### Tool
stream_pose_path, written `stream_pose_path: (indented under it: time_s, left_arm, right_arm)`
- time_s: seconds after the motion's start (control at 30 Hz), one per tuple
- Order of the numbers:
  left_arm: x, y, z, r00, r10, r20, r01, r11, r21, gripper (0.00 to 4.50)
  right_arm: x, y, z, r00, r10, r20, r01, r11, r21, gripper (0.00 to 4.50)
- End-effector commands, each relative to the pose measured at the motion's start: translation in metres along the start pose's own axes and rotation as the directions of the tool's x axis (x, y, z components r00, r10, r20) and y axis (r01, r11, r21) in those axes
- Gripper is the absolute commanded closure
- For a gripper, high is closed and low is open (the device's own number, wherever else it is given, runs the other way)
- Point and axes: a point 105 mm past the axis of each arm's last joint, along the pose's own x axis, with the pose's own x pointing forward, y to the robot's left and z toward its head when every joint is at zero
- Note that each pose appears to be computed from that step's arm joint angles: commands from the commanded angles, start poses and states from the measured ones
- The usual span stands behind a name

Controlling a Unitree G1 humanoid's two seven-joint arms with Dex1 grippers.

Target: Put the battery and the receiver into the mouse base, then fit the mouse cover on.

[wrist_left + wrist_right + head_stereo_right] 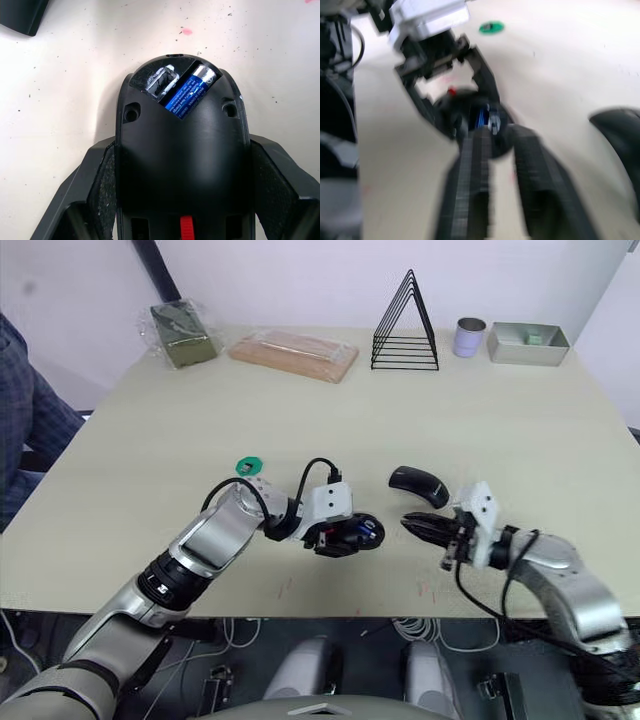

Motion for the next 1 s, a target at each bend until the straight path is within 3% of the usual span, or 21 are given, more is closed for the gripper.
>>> stream_pose_path:
  time_s: [0.03,0.17,0.2,0.7,0.77,0.83,1.0]
  left_arm:
    - [0.007,-0.007,-0.006,0.999,-0.037,-0.017,0.037,0.999,-0.018,1.53]
    - [0.005,-0.006,-0.007,0.999,-0.035,-0.021,0.035,0.999,-0.015,1.53]
    - [0.005,-0.006,-0.007,0.999,-0.035,-0.022,0.035,0.999,-0.014,1.53]
    - [0.005,-0.002,-0.007,0.999,-0.03,-0.022,0.03,1.0,0.003,1.53]
    - [0.004,0.001,-0.004,1.0,-0.013,-0.016,0.013,1.0,0.006,0.53]
    - [0.002,0.0,-0.001,1.0,-0.021,-0.01,0.021,1.0,0.018,0.02]
    - [-0.005,0.0,0.006,0.999,-0.018,0.029,0.017,1.0,0.009,0.02]
  right_arm:
    - [-0.02,0.002,0.014,1.0,0.009,0.017,-0.008,0.998,-0.056,1.95]
    - [-0.039,0.008,0.015,1.0,0.017,-0.016,-0.018,0.996,-0.089,0.24]
    - [-0.041,0.008,0.015,1.0,0.016,-0.022,-0.018,0.995,-0.095,0.11]
    - [-0.052,0.013,0.016,1.0,-0.003,-0.01,0.002,0.993,-0.117,0.11]
    - [-0.051,0.013,0.016,1.0,0.0,-0.005,-0.001,0.994,-0.113,0.0]
    - [-0.051,0.013,0.017,1.0,0.0,-0.004,-0.001,0.994,-0.112,0.0]
    - [-0.049,0.012,0.018,1.0,0.0,0.005,0.001,0.993,-0.117,0.0]
